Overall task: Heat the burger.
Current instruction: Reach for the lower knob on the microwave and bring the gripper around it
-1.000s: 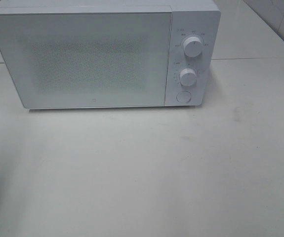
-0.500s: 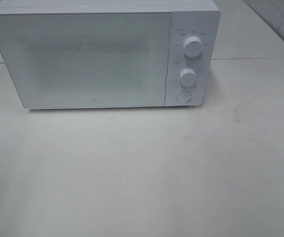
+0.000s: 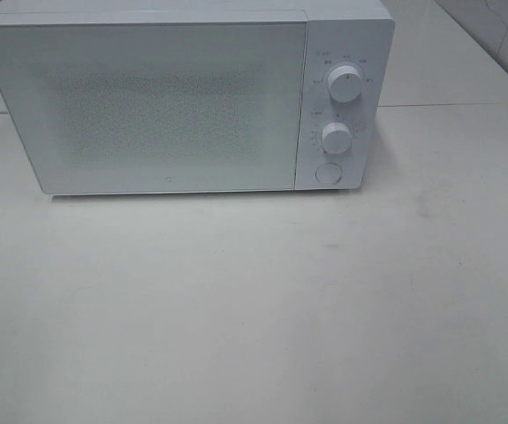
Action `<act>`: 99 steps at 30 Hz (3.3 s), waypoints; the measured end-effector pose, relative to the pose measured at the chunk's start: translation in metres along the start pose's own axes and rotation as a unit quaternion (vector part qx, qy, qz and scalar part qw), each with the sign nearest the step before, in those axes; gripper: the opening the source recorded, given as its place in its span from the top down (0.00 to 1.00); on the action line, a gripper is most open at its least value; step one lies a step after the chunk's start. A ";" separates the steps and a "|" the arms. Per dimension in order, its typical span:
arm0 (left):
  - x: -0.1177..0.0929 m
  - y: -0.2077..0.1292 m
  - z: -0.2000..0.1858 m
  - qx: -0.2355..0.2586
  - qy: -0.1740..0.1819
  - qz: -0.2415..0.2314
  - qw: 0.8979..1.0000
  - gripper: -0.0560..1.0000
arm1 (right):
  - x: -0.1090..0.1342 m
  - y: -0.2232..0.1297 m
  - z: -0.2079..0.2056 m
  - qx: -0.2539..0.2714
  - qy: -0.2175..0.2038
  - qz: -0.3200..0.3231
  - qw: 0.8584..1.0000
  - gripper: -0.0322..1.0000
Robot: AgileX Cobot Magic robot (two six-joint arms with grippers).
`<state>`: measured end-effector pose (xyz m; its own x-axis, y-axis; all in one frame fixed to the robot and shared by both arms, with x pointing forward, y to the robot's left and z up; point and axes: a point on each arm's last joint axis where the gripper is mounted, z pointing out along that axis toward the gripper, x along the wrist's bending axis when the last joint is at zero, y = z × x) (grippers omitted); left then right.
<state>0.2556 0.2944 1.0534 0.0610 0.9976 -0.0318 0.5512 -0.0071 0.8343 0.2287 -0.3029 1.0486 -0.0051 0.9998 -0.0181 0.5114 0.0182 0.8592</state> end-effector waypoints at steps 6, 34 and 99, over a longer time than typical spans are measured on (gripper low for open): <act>-0.001 -0.008 -0.014 -0.053 0.001 0.004 0.999 0.01 | 0.000 0.000 0.000 0.000 0.000 0.000 1.000 0.23; -0.002 -0.011 -0.018 -0.068 0.001 0.005 0.998 0.01 | 0.000 0.000 0.000 0.000 0.000 0.000 1.000 0.23; -0.002 -0.011 -0.018 -0.068 0.001 0.005 0.998 0.01 | 0.010 0.090 0.152 -0.063 0.020 0.019 0.998 0.23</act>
<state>0.2340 0.2941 1.0541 0.0647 0.9977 -0.0213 0.4321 -0.0087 0.9018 0.4060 -0.2917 1.0481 -0.0238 0.9991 0.0341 0.4001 -0.0217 0.9162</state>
